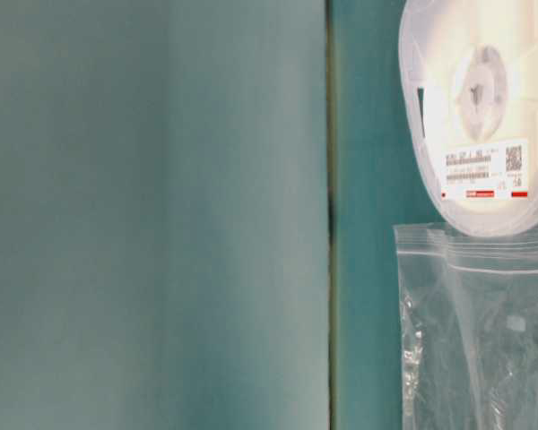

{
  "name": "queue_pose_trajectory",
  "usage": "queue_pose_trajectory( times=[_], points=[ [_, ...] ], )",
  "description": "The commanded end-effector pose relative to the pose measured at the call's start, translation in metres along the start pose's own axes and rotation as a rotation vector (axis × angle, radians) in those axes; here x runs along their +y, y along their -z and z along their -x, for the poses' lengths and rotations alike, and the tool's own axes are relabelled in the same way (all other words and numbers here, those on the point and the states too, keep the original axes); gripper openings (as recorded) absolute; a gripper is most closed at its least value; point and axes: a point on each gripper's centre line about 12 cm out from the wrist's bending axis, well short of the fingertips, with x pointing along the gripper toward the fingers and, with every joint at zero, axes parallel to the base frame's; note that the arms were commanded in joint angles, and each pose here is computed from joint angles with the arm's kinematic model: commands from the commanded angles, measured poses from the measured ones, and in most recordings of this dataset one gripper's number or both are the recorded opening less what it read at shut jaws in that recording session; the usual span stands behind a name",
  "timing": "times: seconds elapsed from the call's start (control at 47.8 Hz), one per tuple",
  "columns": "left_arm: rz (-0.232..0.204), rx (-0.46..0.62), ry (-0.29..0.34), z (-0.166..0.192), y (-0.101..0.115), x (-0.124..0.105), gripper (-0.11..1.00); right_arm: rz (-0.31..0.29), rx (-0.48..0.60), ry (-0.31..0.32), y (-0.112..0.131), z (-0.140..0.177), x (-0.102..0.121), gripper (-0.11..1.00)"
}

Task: Take out the reel from the clear zip bag.
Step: 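Set the white reel down on the table right of the bag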

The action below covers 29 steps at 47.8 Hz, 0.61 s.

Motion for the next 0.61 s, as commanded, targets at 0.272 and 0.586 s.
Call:
queue_pose_trajectory(
  times=[0.272,0.586],
  points=[
    [-0.002,-0.007,0.01,-0.001,-0.002,-0.003,0.0,-0.021,-0.018,-0.031,0.001,0.018,-0.004,0.07],
    [-0.002,-0.009,0.012,-0.001,-0.003,-0.004,0.0,-0.028,0.0,-0.007,0.005,0.026,-0.014,0.07]
  ],
)
